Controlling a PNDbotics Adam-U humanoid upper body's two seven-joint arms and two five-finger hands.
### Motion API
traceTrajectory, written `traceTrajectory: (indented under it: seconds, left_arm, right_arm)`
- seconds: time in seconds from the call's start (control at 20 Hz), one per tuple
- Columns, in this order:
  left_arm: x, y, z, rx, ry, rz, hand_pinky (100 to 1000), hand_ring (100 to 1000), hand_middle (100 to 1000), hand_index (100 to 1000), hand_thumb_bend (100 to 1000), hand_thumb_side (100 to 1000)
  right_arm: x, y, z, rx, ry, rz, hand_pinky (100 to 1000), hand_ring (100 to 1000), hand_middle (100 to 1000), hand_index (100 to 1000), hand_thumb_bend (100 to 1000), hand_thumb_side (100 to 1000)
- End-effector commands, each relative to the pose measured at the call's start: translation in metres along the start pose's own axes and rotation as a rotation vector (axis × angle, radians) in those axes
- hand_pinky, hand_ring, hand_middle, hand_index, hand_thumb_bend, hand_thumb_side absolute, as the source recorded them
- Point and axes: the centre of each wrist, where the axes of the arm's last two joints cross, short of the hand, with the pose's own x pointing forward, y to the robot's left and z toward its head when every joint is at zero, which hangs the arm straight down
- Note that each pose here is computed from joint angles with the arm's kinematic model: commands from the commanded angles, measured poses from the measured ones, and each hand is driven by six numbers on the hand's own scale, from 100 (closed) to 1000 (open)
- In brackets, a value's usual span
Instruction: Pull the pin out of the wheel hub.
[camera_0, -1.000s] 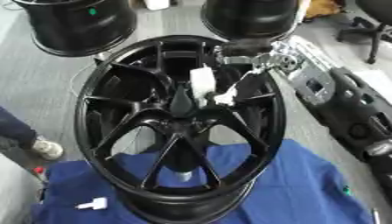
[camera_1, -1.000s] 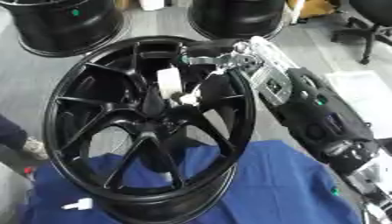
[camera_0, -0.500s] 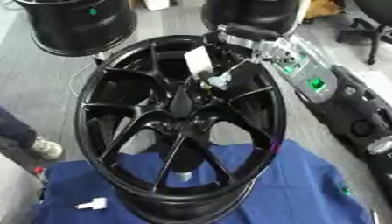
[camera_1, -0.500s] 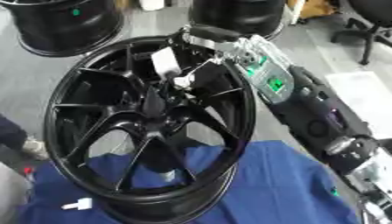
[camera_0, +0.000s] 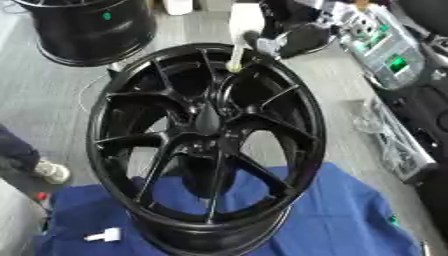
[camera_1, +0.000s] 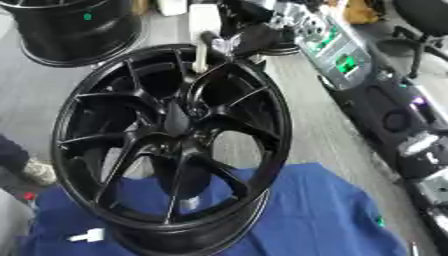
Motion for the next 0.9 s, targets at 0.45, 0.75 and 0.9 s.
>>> traceTrajectory:
  seconds: [0.45, 0.75, 0.9]
  left_arm:
    - [0.009, 0.011, 0.006, 0.034, 0.011, -0.042, 586, 416, 599, 797, 256, 1000]
    - [0.01, 0.013, 0.008, 0.06, 0.001, -0.048, 586, 415, 599, 797, 253, 1000]
    - [0.01, 0.013, 0.008, 0.063, 0.001, -0.051, 586, 415, 599, 797, 250, 1000]
  right_arm:
    - [-0.034, -0.108, 0.151, -0.612, 0.251, -0.049, 214, 343, 413, 518, 100, 359]
    - [-0.105, -0.079, 0.282, -1.122, 0.657, -0.059, 262, 374, 441, 554, 100, 433]
    - [-0.148, -0.027, 0.352, -1.255, 0.988, -0.073, 319, 435, 562, 696, 100, 511]
